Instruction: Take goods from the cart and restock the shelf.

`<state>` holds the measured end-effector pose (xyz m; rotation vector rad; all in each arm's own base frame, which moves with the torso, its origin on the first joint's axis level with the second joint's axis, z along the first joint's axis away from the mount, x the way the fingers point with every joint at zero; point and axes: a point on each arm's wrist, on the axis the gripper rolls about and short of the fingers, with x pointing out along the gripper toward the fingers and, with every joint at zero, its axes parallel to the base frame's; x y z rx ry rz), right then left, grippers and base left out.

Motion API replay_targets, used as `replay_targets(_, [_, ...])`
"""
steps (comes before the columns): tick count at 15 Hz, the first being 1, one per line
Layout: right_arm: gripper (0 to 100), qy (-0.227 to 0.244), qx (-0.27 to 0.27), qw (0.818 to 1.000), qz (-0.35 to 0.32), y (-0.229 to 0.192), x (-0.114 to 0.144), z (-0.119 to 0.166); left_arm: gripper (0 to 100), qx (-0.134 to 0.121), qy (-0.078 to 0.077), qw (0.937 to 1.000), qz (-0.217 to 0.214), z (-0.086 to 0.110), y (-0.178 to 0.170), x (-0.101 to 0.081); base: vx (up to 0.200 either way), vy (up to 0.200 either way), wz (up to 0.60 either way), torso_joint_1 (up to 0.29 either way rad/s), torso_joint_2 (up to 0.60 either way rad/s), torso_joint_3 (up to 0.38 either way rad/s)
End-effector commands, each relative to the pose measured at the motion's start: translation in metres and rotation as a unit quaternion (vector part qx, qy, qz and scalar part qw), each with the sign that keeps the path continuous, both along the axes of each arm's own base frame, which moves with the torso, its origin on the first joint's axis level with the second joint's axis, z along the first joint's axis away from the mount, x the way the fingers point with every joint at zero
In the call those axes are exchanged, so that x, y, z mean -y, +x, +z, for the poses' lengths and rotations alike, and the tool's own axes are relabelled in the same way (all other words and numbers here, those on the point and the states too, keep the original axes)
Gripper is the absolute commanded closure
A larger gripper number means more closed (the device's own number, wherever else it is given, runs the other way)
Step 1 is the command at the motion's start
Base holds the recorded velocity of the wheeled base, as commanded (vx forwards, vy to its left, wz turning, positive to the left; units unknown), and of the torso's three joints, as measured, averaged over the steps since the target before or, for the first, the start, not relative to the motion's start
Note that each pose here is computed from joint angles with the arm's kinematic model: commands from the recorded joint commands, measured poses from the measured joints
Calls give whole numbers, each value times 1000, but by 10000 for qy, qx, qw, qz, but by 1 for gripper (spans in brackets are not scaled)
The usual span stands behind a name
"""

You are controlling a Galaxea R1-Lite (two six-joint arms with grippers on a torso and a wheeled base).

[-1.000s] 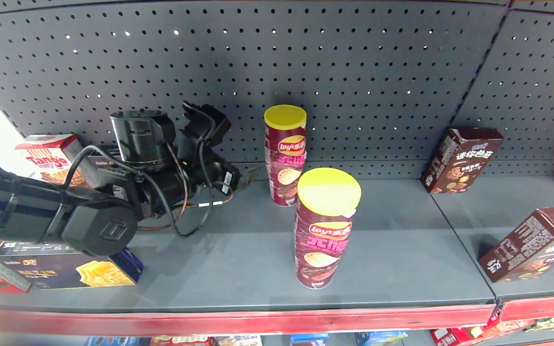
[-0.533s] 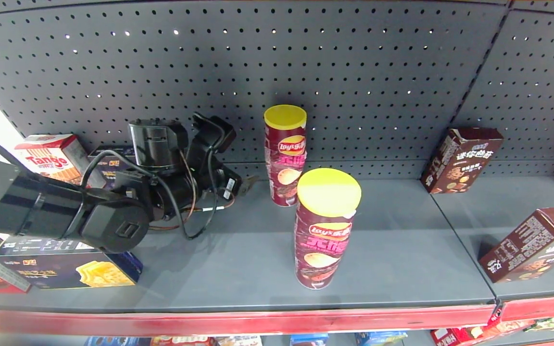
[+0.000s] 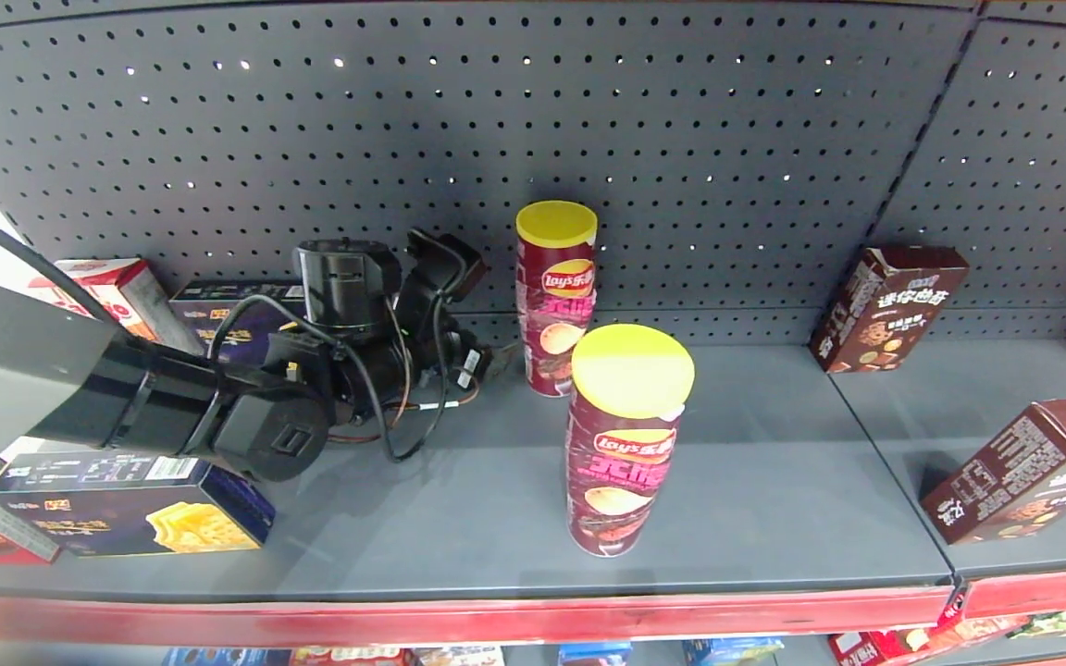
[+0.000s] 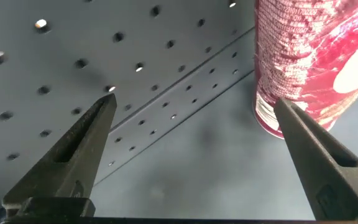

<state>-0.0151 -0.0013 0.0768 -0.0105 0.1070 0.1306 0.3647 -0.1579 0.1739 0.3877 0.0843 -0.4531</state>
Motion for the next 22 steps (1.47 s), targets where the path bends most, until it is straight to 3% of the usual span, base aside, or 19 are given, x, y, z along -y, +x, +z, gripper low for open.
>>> replay_targets(1, [0,-4,-7,10000,0,0,0,0,0,-37,15,10000,-65,-5,2,7,0,0,0,0,0,0])
replay_targets(10, [0,-4,-7,10000,0,0,0,0,0,-27,37,9999,-106,-1,1,17,0,0,0,0,0,0])
replay_targets(13, [0,-3,-7,10000,8,0,0,0,0,272,-120,9994,152,33,-23,1,0,0,0,0,0,0])
replay_targets(17, [0,-4,-7,10000,0,0,0,0,0,415,-180,9980,444,55,-71,-26,0,0,0,0,0,0])
replay_targets(19, [0,-4,-7,10000,0,0,0,0,0,431,-202,9975,515,58,-97,-42,0,0,0,0,0,0])
replay_targets(21, [0,-3,-7,10000,8,0,0,0,0,395,-188,9978,500,49,-119,-54,0,0,0,0,0,0])
replay_targets(22, [0,-3,-7,10000,8,0,0,0,0,538,-260,9973,415,46,-127,-56,0,0,0,0,0,0])
